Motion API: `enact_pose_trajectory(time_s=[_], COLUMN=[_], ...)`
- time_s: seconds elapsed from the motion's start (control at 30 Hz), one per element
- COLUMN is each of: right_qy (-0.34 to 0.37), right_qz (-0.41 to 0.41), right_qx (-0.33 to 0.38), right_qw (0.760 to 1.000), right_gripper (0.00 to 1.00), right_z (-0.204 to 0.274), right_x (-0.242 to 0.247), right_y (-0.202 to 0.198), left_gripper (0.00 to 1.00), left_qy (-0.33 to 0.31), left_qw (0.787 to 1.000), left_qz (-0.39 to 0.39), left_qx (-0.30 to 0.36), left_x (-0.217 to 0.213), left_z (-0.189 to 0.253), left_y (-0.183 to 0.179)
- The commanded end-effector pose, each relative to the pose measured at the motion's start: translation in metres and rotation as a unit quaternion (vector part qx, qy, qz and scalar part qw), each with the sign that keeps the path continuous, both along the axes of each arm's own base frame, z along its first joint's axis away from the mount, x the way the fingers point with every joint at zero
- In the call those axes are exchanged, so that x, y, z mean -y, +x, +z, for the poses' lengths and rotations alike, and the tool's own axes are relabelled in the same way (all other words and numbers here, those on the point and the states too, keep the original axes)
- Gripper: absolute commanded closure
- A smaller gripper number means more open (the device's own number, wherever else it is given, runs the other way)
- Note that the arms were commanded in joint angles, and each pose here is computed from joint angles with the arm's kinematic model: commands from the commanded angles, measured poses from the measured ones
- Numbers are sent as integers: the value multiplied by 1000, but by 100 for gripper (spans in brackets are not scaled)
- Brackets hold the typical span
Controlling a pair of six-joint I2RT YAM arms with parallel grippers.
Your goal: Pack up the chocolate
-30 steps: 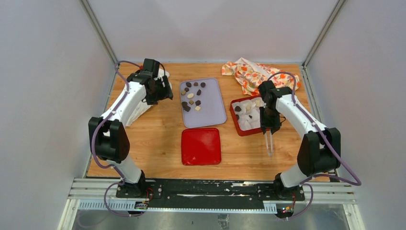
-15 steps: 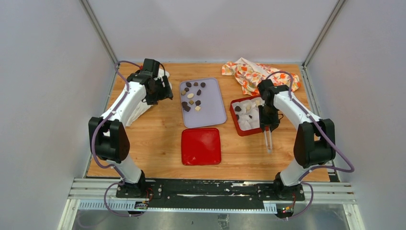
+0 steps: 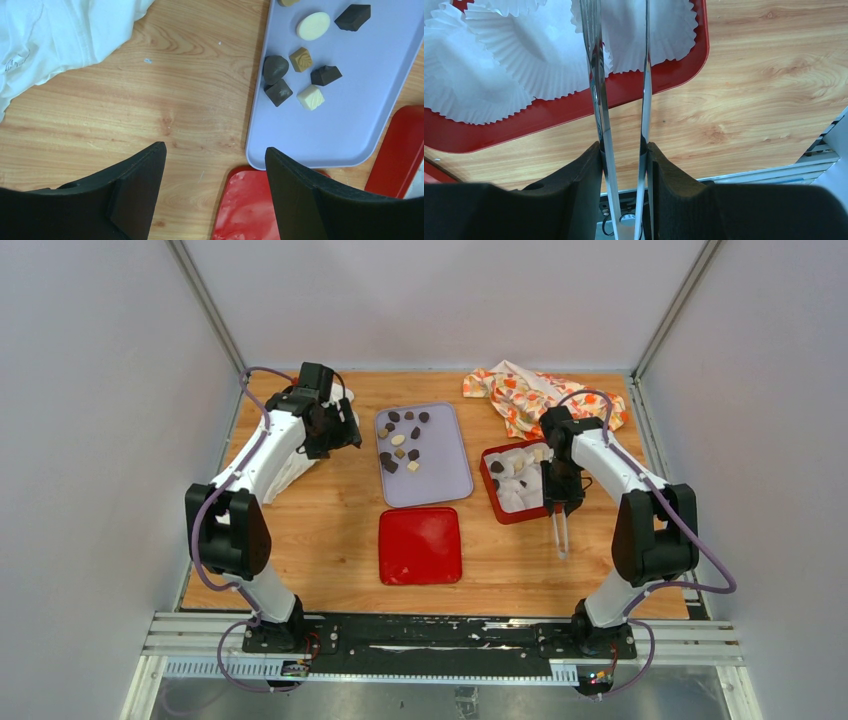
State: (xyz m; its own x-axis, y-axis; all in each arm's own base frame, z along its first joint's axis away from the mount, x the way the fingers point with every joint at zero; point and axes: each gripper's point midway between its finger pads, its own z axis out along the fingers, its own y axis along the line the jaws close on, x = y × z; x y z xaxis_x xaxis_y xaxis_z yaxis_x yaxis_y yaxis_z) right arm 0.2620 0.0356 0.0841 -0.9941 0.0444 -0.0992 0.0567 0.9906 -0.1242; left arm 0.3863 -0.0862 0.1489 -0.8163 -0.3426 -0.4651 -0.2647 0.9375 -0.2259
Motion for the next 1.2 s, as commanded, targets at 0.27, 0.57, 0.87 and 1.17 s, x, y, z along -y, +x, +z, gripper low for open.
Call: enact_pose_trajectory(time_s=[0.27, 0.57, 0.87, 1.17], right_qy=[-2, -4, 91, 126], right_qz=[-3, -6, 41, 176], right_qx=[1, 6, 98, 130], right_qw=[1000, 1000, 990, 968], right_gripper=[58, 58, 65, 92], right_z=[5, 8, 63, 93], right_x=[6, 7, -29, -112], right_y=[3, 2, 16, 15], left_gripper=[23, 23, 22, 23], left_qy=[-4, -3, -4, -2], left_qw=[1000, 1000, 1000, 1000], left_qz=[11, 9, 6, 8], left_qx=[5, 5, 8, 16], left_x=[-2, -3, -2, -3], left_z=[5, 4, 7, 12], left_y=[8, 7, 7, 11])
